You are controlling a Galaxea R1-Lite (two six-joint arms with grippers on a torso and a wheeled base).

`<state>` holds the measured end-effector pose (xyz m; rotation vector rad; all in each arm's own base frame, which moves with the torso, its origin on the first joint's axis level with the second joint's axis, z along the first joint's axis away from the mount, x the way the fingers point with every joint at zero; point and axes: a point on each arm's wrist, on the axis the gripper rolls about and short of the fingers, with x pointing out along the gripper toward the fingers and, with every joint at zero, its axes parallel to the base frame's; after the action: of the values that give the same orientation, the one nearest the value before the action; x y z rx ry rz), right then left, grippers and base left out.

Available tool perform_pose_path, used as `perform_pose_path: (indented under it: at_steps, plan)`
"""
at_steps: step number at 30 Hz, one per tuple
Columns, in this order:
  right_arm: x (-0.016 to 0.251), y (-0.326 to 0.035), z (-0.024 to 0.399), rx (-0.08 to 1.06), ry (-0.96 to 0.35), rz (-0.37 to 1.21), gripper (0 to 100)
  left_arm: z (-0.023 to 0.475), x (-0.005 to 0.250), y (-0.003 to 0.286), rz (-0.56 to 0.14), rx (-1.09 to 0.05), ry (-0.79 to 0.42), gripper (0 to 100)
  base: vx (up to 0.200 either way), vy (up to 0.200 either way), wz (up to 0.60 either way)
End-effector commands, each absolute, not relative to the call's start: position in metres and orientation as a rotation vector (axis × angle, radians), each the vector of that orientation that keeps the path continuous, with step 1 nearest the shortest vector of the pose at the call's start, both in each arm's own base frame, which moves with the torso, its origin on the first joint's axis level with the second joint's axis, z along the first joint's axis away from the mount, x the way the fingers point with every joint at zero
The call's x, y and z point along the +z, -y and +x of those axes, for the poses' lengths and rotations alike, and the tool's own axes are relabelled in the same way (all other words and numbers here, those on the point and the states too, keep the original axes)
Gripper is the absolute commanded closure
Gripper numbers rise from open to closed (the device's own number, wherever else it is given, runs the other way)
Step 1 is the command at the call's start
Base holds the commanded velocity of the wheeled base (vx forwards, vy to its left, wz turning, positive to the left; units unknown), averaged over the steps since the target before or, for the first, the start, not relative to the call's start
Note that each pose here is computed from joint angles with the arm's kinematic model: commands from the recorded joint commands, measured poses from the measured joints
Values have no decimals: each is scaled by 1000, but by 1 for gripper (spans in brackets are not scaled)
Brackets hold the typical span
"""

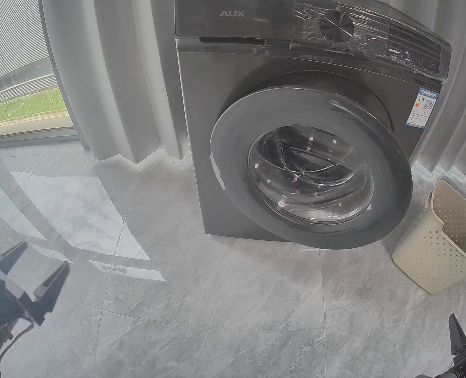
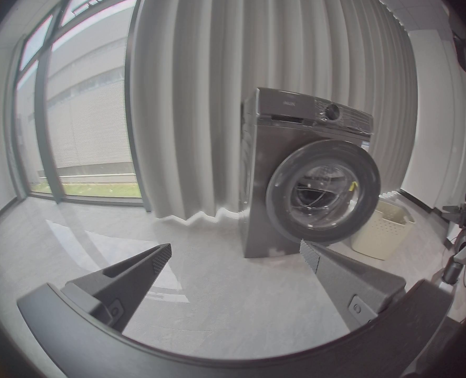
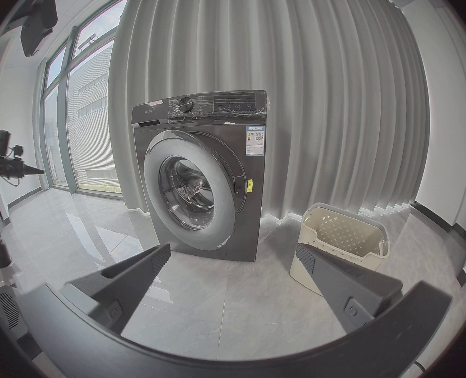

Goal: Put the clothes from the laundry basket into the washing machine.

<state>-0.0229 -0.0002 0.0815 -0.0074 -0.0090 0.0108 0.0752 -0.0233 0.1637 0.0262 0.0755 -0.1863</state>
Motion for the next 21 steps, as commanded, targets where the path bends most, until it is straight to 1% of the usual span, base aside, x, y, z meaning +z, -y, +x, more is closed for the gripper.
perform_pose_path:
  at_steps: [1, 4, 5, 8, 9, 12, 14, 15, 18, 21]
  plan:
    - [76, 0, -23, 9, 6, -12, 0, 0, 132, -4, 44, -1, 82, 0, 0, 0, 0]
    - [76, 0, -23, 12, 8, -6, 0, -15, 115, -6, 48, -12, 69, 0, 0, 0, 0]
    - [76, 0, -23, 12, 8, -6, 0, -15, 114, -6, 48, -13, 66, 0, 0, 0, 0]
    - [76, 0, -23, 15, 8, -11, 0, -16, 93, -6, 51, -13, 22, 0, 0, 0, 0]
    - [76, 0, -23, 18, 8, -11, 0, -15, 88, -5, 52, -12, 9, 0, 0, 0, -600]
    - [76, 0, -23, 20, 8, -14, 0, -15, 84, -5, 41, -16, -29, 0, 0, 0, -600]
    - [76, 0, -23, 20, 8, -14, 0, -15, 84, -5, 41, -16, -29, 0, 0, 0, -600]
    - [76, 0, -23, 18, 8, -12, 0, -15, 85, -5, 20, -14, -23, 0, 0, 0, 0]
    - [76, 0, -23, 15, 6, -11, 0, -15, 85, -5, 11, 1, -21, 0, 0, 0, 0]
    - [76, 0, -23, 15, 8, -14, 0, -16, 84, -4, 19, 86, -11, 0, 0, 0, 0]
